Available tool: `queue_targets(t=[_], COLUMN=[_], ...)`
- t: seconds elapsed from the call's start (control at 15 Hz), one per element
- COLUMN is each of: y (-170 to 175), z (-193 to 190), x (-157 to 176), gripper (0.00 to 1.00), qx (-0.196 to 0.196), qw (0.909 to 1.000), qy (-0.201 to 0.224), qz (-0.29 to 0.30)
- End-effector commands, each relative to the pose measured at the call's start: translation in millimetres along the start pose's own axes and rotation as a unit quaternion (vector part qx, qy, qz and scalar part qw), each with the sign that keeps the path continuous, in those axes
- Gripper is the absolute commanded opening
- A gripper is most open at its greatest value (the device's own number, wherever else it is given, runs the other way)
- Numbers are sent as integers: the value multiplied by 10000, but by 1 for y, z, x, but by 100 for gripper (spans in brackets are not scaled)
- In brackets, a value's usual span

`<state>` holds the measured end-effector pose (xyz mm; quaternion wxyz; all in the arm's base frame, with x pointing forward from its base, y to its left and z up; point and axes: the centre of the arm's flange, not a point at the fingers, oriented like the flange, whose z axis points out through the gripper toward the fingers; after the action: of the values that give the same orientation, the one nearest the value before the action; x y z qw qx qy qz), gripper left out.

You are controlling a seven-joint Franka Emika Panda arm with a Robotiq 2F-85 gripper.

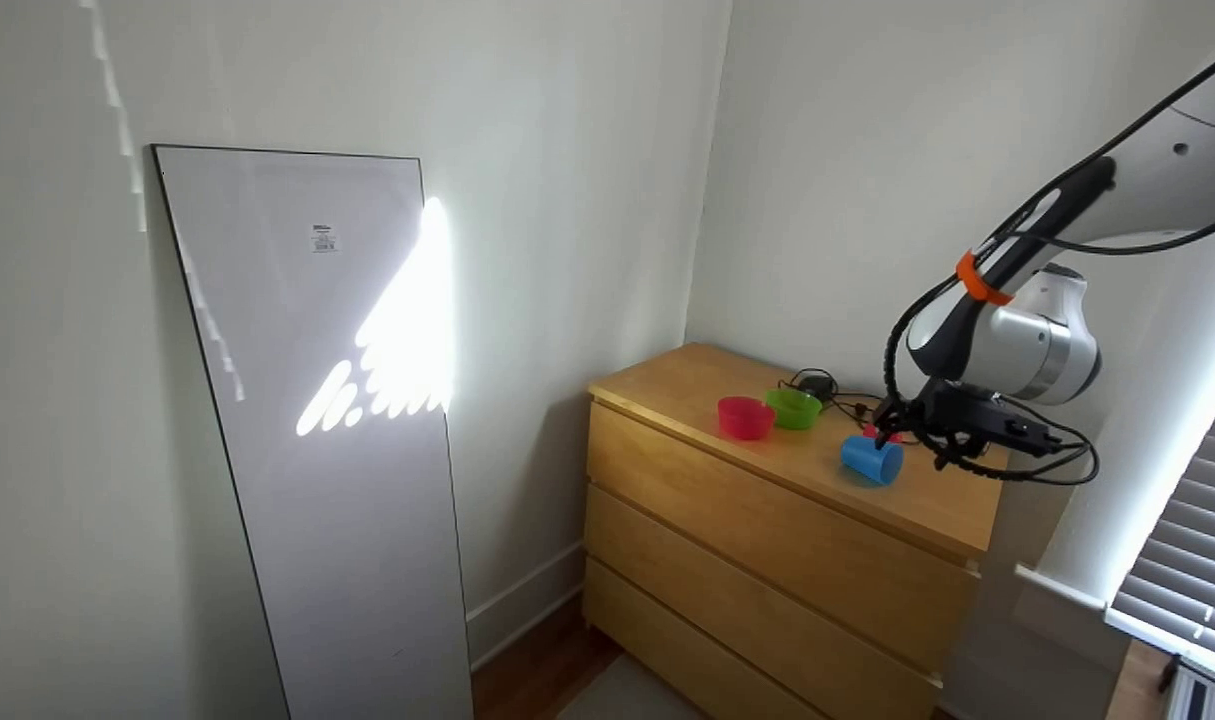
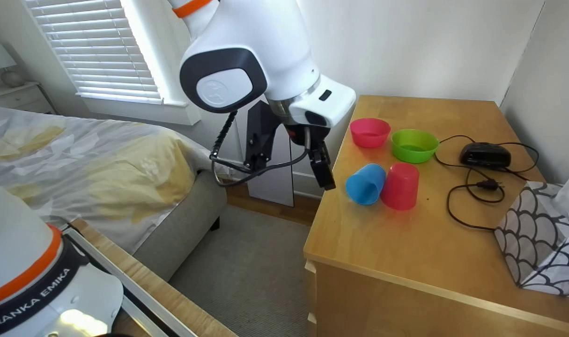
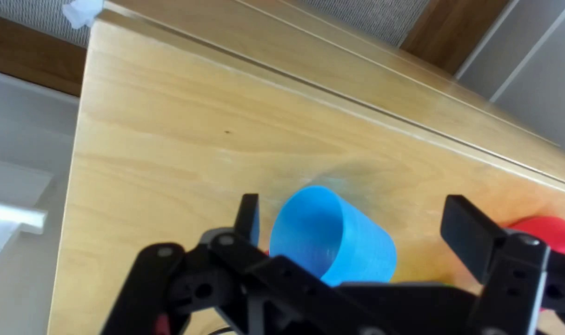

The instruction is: Put the blue cup upright

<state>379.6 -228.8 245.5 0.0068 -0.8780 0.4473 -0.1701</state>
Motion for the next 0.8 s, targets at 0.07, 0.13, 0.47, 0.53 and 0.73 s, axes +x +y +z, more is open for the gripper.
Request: queue_targets(t=[0.07,0.13,0.47,0.53,0.73], y=[-1,-4,-18,-19,-15], z=[44,50,78,85,104], x=[20,23,33,35,37], gripper=[100,100,100,100,81], qx=[-97,-72,29,39,18], qw=[9997,9997,9994,9994,9996], qy=[219,237,353,342,290], qz=[14,28,32,34,-29])
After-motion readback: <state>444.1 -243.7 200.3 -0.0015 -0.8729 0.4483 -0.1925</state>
